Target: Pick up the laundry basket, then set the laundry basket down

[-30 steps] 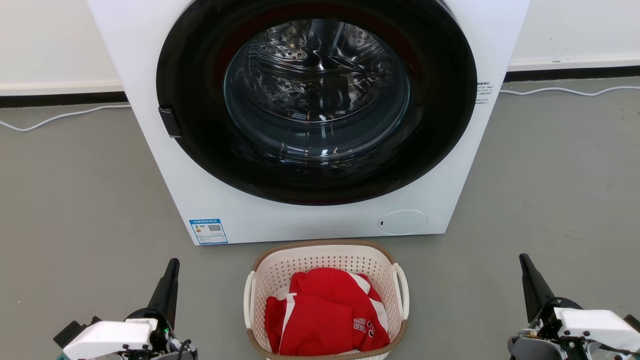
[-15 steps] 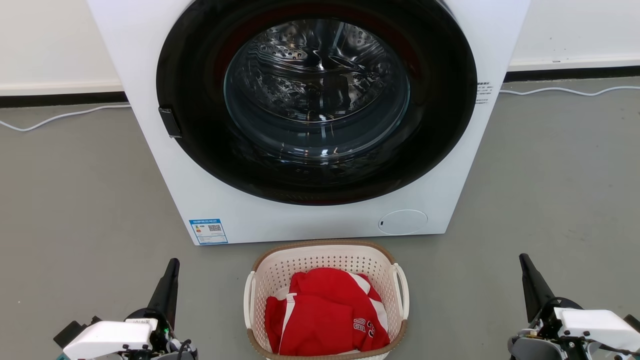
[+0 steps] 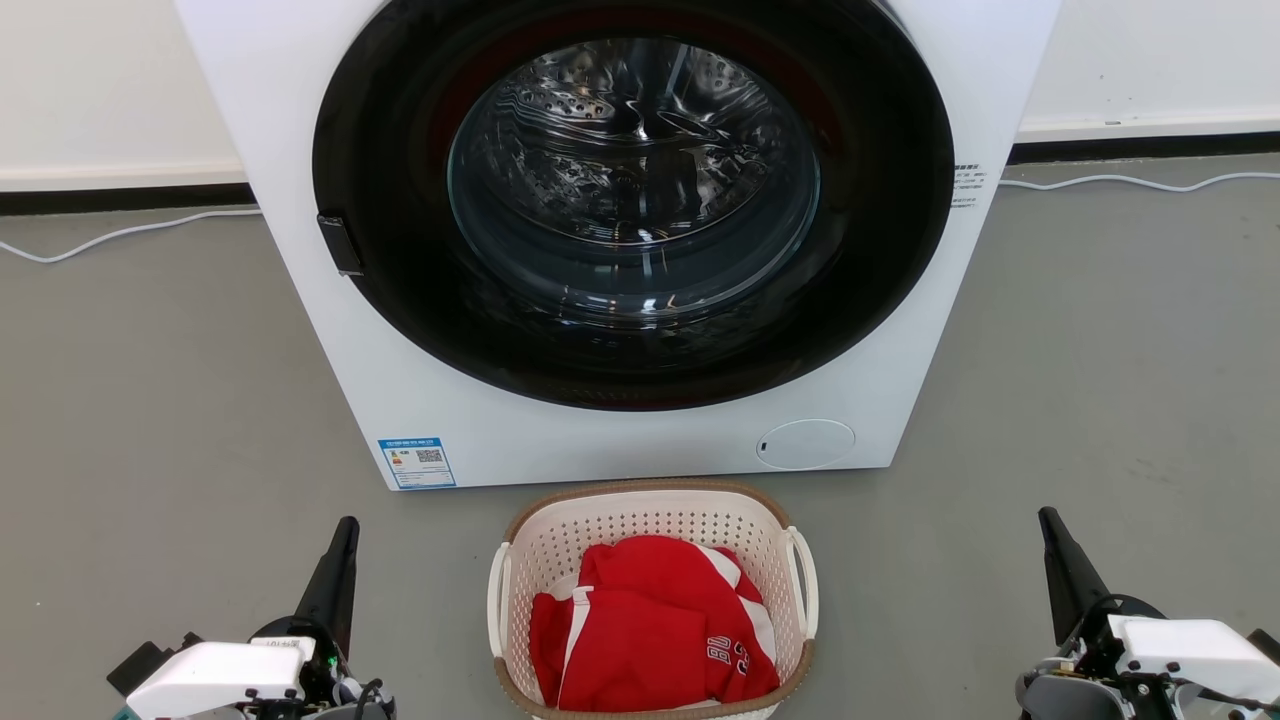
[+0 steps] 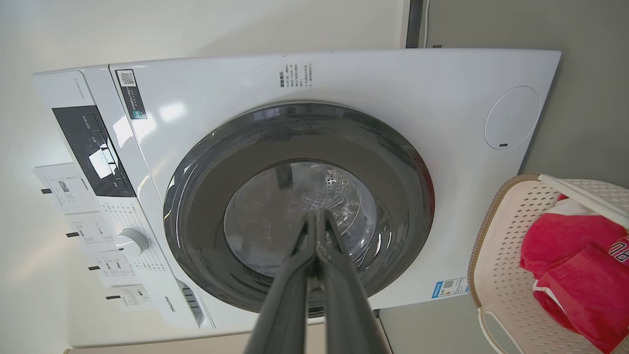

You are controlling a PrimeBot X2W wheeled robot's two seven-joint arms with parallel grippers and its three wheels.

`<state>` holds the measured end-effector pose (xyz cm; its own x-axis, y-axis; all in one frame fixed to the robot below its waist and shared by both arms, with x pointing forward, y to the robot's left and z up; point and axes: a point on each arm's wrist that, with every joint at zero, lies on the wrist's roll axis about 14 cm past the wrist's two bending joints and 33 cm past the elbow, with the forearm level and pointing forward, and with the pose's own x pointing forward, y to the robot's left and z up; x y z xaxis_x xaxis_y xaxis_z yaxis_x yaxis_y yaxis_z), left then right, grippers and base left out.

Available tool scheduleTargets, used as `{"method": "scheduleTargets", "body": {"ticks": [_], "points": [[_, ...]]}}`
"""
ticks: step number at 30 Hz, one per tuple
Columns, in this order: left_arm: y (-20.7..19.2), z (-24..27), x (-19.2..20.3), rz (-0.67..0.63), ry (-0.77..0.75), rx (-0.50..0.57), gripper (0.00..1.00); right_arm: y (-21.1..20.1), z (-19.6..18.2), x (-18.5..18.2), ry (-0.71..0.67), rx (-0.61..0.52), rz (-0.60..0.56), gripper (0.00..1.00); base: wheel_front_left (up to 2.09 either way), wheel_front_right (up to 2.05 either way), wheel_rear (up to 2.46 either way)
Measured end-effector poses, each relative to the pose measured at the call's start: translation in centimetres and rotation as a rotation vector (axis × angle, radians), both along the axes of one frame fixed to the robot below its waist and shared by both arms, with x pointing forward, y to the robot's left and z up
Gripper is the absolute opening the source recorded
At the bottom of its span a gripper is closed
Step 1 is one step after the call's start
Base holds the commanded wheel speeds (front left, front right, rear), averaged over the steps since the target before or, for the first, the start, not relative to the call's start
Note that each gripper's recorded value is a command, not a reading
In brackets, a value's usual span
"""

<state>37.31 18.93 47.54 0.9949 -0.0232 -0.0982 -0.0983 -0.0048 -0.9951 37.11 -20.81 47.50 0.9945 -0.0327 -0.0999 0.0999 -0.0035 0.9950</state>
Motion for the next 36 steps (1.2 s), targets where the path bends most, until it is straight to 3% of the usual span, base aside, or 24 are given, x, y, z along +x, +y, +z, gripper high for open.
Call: {"method": "scheduleTargets", "body": {"ticks": [36], "points": [[0.0,0.0,0.0,0.0,0.0,0.0,0.0,0.0,0.0,0.0,0.0,0.0,0.0,0.0,0.0,0.0,0.0]]}}
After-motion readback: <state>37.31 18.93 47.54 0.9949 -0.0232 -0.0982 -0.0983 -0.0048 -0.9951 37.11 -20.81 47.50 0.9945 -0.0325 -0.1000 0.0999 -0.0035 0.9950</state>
